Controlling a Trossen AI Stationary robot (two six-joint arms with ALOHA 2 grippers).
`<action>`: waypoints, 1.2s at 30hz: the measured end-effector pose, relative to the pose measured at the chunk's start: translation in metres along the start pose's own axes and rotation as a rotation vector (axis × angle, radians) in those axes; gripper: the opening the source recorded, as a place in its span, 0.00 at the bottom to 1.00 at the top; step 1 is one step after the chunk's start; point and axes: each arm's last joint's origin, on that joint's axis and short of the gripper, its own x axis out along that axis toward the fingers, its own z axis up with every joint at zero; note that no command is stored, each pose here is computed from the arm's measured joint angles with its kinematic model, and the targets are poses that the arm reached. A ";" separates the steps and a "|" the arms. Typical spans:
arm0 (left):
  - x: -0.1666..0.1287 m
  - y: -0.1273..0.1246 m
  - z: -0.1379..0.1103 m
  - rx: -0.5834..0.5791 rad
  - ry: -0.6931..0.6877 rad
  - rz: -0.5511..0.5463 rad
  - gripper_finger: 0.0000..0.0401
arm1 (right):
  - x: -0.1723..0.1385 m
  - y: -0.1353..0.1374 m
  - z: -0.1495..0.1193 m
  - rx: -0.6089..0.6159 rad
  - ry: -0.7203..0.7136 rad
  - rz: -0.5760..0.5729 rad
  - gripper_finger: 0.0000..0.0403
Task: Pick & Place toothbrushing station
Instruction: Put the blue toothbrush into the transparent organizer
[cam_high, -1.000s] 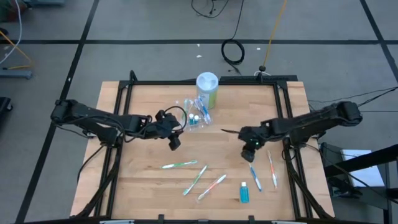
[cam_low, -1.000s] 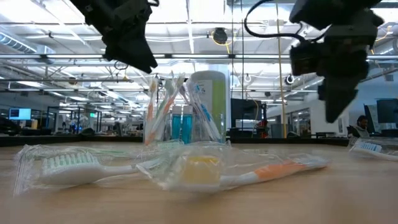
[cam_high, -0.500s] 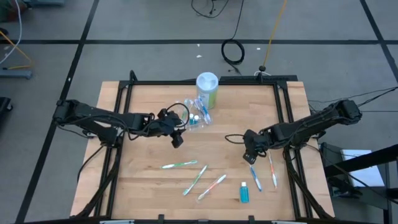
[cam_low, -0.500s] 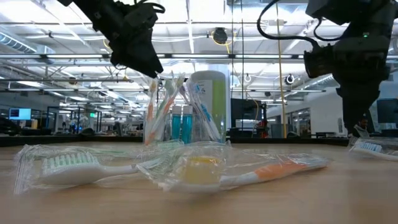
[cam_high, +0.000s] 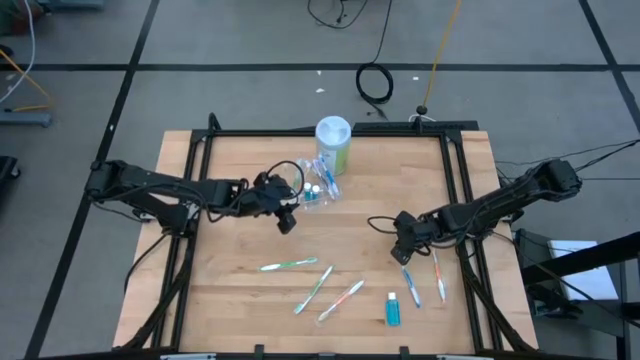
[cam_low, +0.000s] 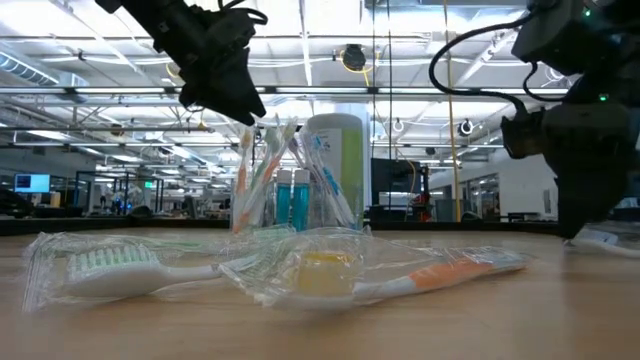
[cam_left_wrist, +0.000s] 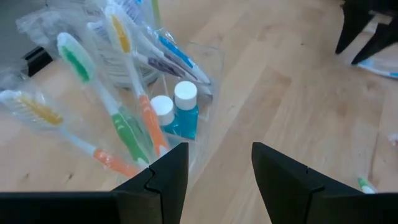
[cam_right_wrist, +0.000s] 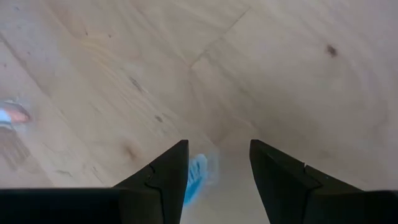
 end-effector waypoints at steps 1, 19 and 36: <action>0.000 0.000 0.001 0.000 -0.004 0.000 0.45 | 0.002 -0.001 -0.001 0.009 -0.003 0.014 0.41; 0.005 0.011 0.014 -0.017 -0.082 0.013 0.45 | 0.004 0.007 -0.022 0.015 0.019 0.058 0.28; 0.005 0.012 0.023 0.010 -0.161 -0.001 0.45 | -0.001 0.031 -0.004 -0.041 -0.311 0.252 0.02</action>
